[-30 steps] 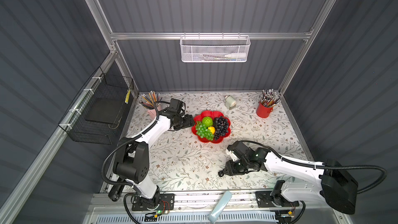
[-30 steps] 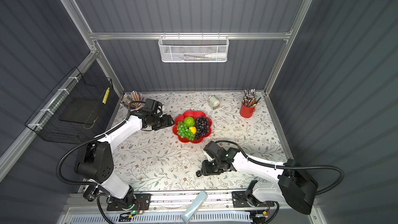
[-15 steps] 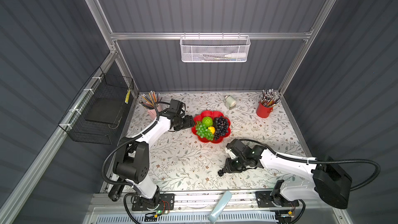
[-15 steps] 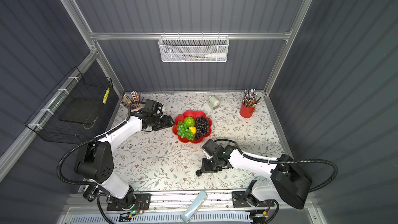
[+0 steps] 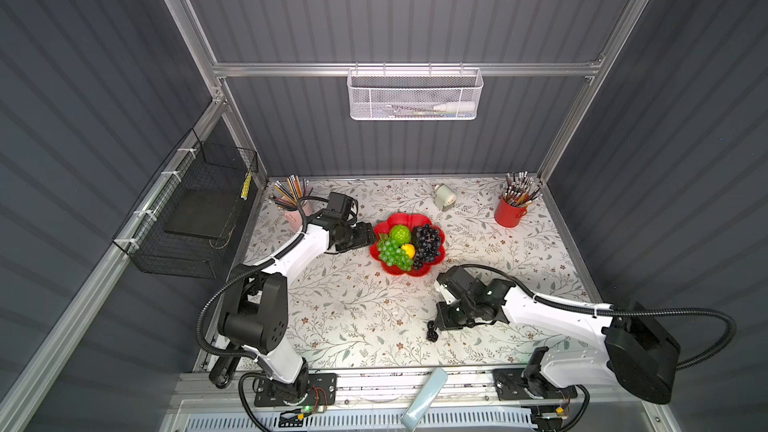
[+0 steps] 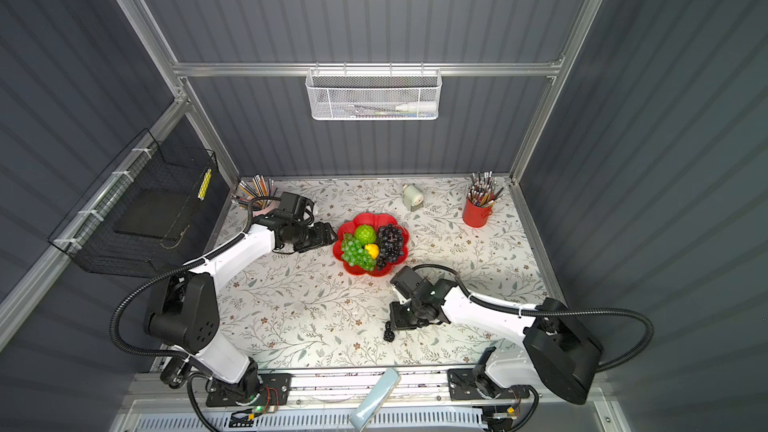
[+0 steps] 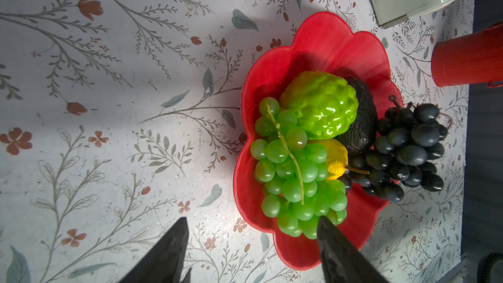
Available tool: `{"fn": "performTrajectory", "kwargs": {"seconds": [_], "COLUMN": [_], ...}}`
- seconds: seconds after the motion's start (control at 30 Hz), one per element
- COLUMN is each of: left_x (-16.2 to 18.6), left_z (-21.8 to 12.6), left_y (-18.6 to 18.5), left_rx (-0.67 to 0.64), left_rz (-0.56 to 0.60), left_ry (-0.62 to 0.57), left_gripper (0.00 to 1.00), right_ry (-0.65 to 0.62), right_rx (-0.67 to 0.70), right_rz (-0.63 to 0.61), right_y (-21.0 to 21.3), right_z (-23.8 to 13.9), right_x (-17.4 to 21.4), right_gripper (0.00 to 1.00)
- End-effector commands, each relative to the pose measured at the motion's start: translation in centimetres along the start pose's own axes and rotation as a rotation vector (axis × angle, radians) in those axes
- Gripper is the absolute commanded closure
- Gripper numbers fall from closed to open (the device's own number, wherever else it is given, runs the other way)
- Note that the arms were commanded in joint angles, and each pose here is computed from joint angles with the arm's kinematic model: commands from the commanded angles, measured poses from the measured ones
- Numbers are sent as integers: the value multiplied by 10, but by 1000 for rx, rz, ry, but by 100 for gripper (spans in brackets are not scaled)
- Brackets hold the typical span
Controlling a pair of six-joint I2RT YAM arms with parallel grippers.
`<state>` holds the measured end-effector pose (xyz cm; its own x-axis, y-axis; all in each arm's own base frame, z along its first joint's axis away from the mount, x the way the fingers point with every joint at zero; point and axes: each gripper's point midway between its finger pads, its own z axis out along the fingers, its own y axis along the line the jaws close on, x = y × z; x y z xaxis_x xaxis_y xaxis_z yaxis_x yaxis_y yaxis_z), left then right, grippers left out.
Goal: Place and organize the fake fruits in the fruit bowl
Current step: 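Lift the cherries with the right gripper and carry them over the bowl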
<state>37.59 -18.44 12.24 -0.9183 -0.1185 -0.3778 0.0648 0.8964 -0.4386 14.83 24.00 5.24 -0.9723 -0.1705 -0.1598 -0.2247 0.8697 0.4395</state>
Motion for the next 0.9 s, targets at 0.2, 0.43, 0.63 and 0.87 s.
{"fn": "performTrajectory", "kwargs": {"seconds": [0.2,0.43,0.63,0.87], "left_x": [6,8,9,11], "left_z": [5,4,-3,-10], "left_y": [4,5,5,6], "left_rx": [1,0,-5,-21], "left_rz": [-13,-14,-19,-22], "left_ry": [25,24,17,10], "left_gripper": [25,25,25,25], "right_ry": [-154,-303,-347,-300], "right_rx": [28,26,-3,-8], "right_rz": [-111,-174,-234,-293], "right_y": [9,18,29,33], "right_z": [-51,-93,-85,-55], "right_x": [-38,-106,-164,-194], "right_gripper": [100,100,100,100]}}
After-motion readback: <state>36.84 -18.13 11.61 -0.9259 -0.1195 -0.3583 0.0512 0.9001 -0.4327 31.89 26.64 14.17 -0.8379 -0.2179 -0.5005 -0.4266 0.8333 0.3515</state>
